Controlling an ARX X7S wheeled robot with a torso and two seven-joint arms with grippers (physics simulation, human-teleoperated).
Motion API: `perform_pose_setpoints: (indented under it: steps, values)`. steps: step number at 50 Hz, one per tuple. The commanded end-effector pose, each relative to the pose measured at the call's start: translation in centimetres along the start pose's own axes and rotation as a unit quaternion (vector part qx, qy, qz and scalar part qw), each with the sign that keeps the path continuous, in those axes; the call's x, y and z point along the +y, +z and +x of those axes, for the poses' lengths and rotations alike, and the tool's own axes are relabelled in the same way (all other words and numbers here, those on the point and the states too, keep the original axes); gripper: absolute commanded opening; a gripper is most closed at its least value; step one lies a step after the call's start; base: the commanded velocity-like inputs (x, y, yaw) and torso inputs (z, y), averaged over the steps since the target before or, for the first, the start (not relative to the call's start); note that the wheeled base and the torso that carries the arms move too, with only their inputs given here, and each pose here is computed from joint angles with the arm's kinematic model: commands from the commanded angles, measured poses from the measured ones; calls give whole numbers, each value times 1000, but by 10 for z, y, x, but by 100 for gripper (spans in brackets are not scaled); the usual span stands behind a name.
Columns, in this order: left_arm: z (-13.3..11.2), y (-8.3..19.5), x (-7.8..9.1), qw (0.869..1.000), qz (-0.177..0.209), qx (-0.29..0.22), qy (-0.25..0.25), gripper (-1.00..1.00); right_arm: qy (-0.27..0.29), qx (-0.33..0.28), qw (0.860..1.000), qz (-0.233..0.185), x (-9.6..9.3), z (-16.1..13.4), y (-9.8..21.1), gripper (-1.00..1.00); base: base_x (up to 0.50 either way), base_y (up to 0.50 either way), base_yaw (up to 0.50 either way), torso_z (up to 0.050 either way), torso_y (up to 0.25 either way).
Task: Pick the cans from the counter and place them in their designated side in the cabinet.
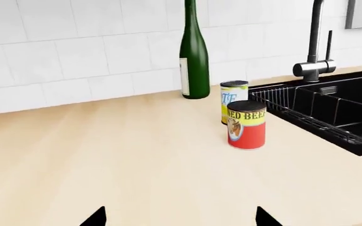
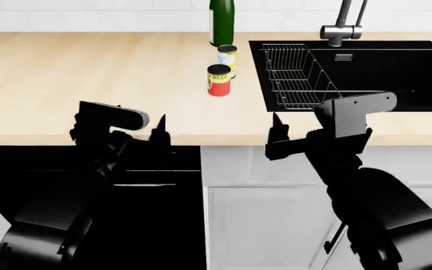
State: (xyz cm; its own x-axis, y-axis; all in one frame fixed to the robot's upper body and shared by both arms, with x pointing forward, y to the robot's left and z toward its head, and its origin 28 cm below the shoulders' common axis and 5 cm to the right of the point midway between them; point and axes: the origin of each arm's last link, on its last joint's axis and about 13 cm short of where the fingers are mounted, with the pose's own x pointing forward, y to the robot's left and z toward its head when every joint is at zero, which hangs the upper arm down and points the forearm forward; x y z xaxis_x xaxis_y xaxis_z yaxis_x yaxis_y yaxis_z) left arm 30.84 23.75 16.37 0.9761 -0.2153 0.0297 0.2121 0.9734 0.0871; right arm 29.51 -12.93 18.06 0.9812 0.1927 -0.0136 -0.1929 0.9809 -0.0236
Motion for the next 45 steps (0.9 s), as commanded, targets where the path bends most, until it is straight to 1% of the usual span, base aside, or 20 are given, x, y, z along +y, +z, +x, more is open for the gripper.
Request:
perform_pose_setpoints:
  steps: [1, 6, 11, 23, 29, 42, 45]
  values:
    - [21, 39, 15, 1000, 4, 7, 1, 100, 15, 13, 1000, -6, -17, 16, 46, 100, 0, 0, 0, 0, 0]
    - [27, 42, 17, 1000, 10, 21, -6, 100, 14, 29, 999, 0, -24, 15, 52, 100, 0, 0, 0, 0, 0]
    - [32, 47, 19, 999, 9, 33, -9, 100, 22, 36, 999, -10, -25, 18, 59, 100, 60, 0, 0, 0, 0]
    - [31, 60, 25, 999, 11, 31, -2, 100, 31, 35, 999, -26, -21, 20, 70, 100, 488, 0, 0, 0, 0]
    - [30, 61, 28, 999, 12, 31, 2, 100, 36, 34, 998, -32, -19, 21, 73, 100, 500, 0, 0, 0, 0]
    - [28, 62, 28, 1000, 12, 25, 2, 100, 39, 36, 998, -29, -15, 17, 70, 100, 500, 0, 0, 0, 0]
    - [27, 62, 29, 1000, 10, 25, 2, 100, 38, 34, 998, -25, -15, 17, 67, 100, 0, 0, 0, 0, 5]
